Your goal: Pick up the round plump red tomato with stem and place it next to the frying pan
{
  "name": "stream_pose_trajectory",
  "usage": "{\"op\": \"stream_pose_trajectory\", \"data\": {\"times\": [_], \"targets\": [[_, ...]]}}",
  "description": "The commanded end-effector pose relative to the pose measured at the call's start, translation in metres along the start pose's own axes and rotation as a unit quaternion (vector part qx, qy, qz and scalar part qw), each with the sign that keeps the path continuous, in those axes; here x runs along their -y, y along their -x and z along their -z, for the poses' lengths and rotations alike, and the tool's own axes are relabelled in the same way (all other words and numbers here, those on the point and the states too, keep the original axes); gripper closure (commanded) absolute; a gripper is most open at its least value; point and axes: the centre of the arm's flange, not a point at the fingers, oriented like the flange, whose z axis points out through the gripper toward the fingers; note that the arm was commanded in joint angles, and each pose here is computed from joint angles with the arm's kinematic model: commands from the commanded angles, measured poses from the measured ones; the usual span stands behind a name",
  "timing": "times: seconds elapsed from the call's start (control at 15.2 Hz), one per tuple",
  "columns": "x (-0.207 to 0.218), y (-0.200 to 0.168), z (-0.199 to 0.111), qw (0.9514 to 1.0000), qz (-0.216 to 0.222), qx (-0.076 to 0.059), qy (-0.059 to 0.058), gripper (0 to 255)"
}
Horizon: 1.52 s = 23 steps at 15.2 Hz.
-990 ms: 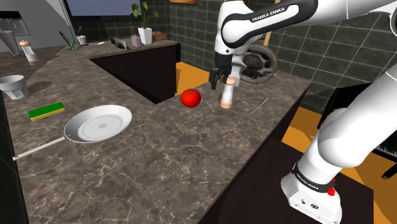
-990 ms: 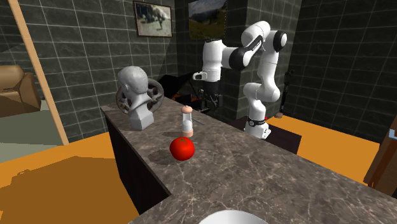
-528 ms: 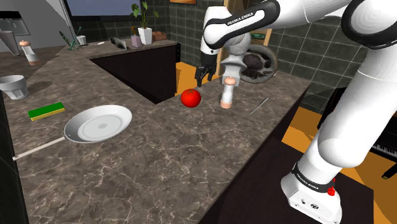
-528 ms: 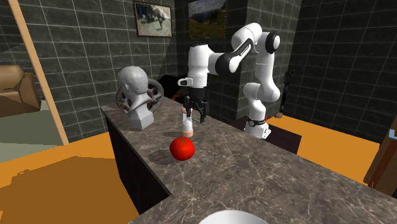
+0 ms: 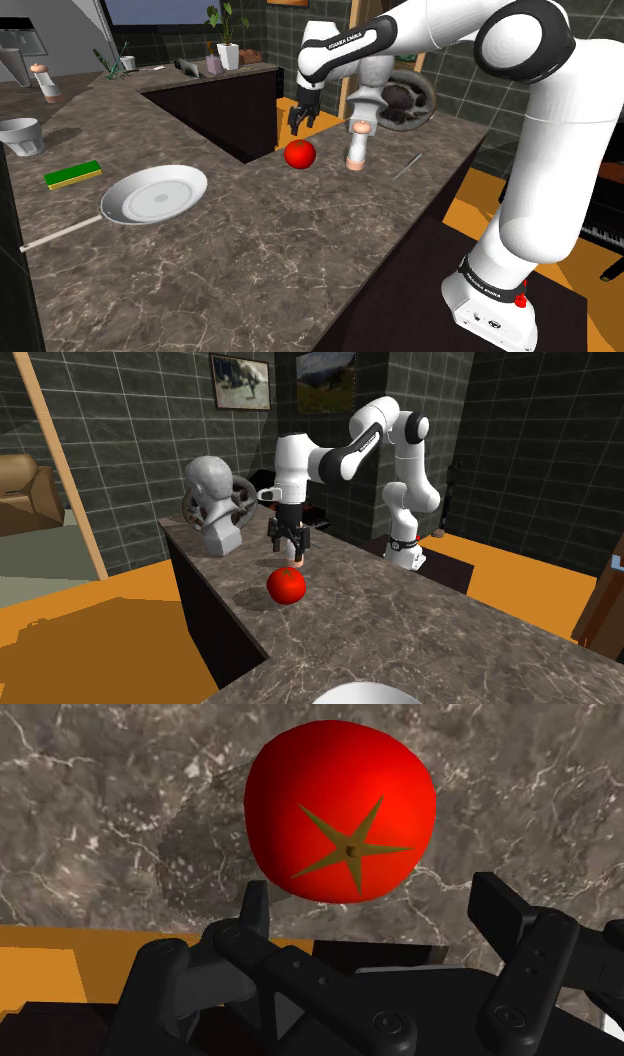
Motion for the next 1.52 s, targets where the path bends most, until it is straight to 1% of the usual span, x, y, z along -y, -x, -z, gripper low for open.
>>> {"op": "stream_pose_trajectory", "data": {"times": [0.0,0.26,0.79,0.86,1.45], "targets": [[-0.001,-0.001,-0.009,1.0000,0.001,-0.001,0.000,0],[-0.001,-0.001,-0.033,1.0000,0.001,-0.001,0.000,0],[-0.001,-0.001,-0.033,1.0000,0.001,-0.001,0.000,0],[-0.001,-0.001,-0.033,1.0000,0.001,-0.001,0.000,255],[-0.001,-0.001,-0.033,1.0000,0.001,-0.001,0.000,255]]}}
